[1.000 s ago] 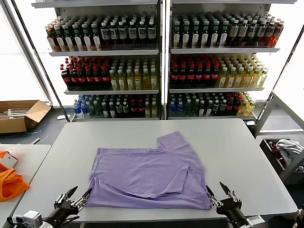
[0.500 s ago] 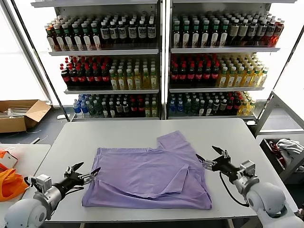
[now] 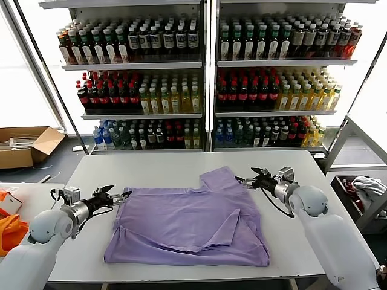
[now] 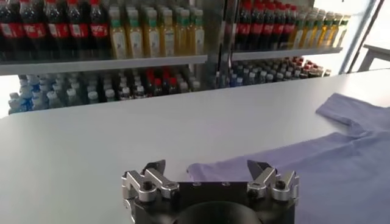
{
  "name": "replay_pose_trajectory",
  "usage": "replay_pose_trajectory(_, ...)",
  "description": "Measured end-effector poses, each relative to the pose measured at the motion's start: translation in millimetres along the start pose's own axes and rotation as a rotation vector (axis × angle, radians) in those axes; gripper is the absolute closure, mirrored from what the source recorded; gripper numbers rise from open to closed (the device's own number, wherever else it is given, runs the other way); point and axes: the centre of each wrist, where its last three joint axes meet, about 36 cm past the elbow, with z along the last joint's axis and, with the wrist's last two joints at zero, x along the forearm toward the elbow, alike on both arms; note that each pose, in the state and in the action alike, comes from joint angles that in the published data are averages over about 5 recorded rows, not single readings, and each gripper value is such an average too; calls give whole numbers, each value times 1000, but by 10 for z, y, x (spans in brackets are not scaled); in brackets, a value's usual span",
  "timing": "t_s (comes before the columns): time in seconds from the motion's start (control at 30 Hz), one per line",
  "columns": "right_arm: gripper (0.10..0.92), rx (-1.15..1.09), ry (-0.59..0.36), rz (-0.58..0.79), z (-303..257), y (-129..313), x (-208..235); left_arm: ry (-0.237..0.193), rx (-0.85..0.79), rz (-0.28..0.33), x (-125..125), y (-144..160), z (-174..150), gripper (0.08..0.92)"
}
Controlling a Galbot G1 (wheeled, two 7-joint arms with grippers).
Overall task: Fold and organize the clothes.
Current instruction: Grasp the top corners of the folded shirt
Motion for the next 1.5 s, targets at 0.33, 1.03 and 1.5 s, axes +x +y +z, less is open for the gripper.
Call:
replay_pose_trajectory(0.33, 200, -29, 43, -15, -20, 16, -444, 39, 22, -20, -289, 155, -53, 177)
replay_pose_trajectory(1.03, 280, -25, 88, -28, -153, 180, -943, 89, 56, 5, -351, -5, 63, 257)
replay_pose_trajectory(1.5, 670, -50, 94, -24, -74, 154, -911, 97, 66, 37, -440, -148, 86, 664)
